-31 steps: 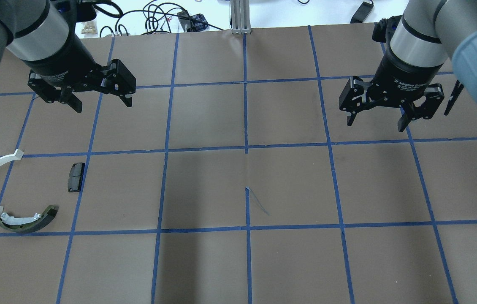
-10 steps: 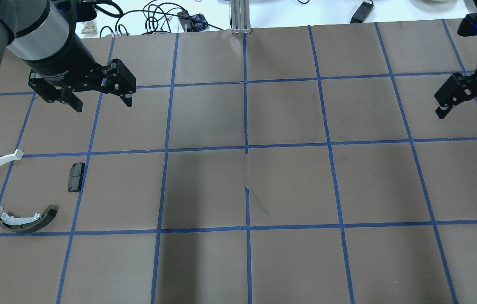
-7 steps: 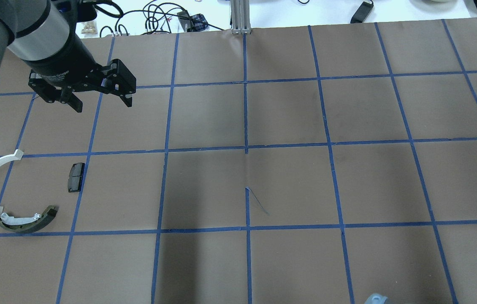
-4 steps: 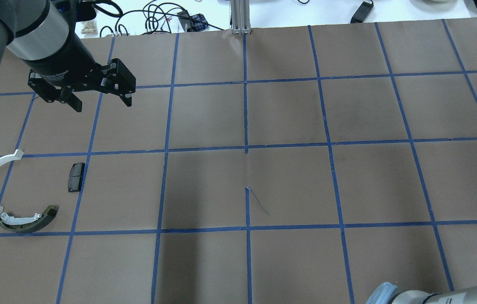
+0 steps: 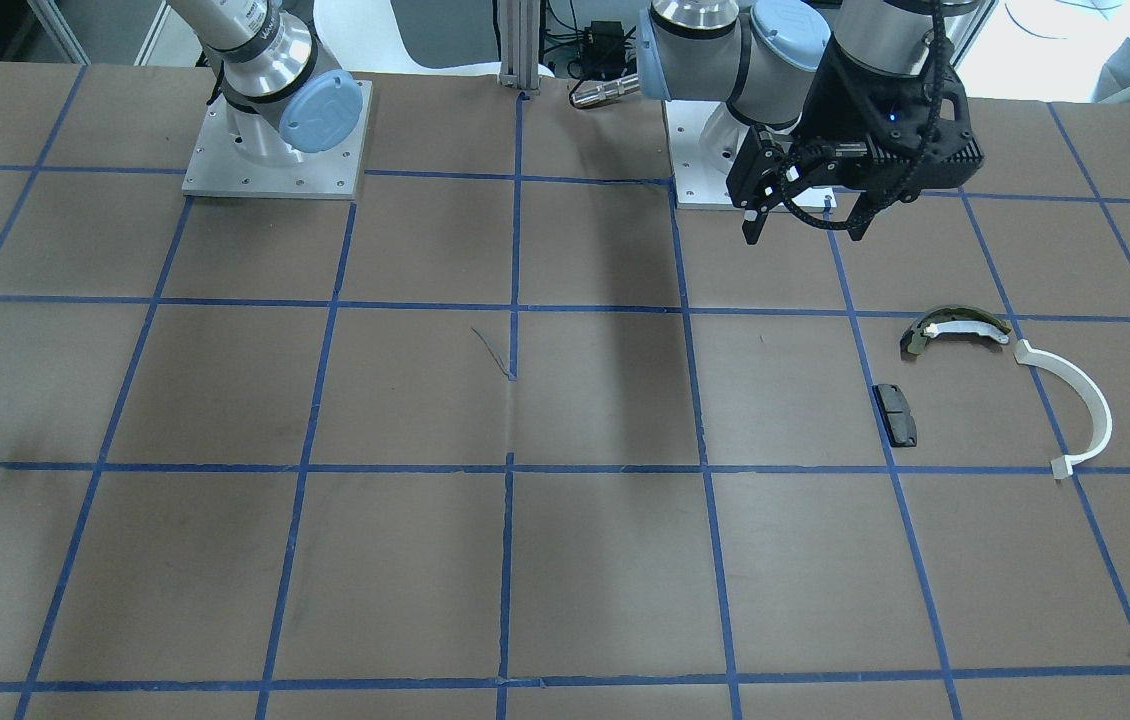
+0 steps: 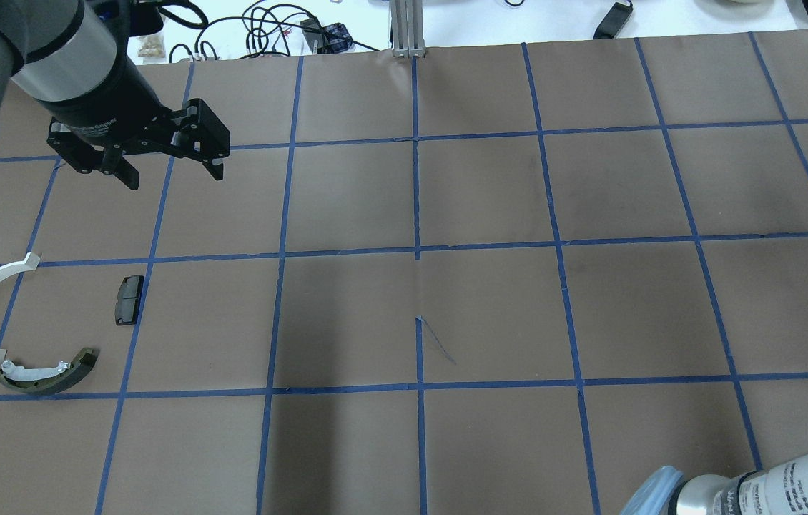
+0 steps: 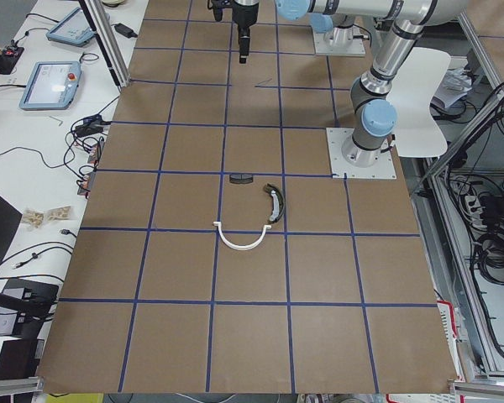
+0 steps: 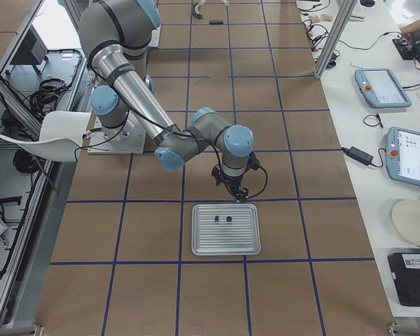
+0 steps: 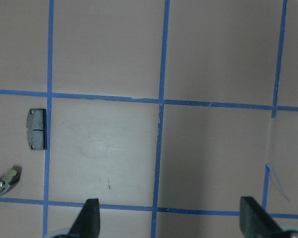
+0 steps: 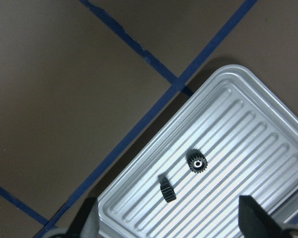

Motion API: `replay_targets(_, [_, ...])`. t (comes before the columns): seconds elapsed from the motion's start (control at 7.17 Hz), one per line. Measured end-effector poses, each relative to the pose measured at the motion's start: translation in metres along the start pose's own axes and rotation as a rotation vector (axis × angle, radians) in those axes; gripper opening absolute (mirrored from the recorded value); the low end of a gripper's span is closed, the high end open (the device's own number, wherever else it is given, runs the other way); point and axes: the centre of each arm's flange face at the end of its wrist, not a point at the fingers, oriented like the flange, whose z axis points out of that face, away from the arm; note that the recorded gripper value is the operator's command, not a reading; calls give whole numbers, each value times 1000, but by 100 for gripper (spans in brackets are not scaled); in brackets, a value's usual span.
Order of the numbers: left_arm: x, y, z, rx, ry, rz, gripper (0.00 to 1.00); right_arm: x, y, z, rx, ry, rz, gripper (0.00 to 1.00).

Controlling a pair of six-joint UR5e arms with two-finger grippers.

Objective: Place bearing gear from tray to pile

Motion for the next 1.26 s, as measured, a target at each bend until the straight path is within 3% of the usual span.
replay_targets(0.14, [0,0,0,0,0,0,100,8,11,21,3,-11,-21,91])
replay_targets(0.42, [-1,0,0,0,0,-3,100,16,20,51,0,-34,-54,67])
replay_targets(0.98, [-3,-1,-1,1,7,-7,100,20,23,82,-3,-70,-74,63])
replay_targets(1.26, [-3,-1,-1,1,8,-8,100,23,27,90,-16,-65,-68,53])
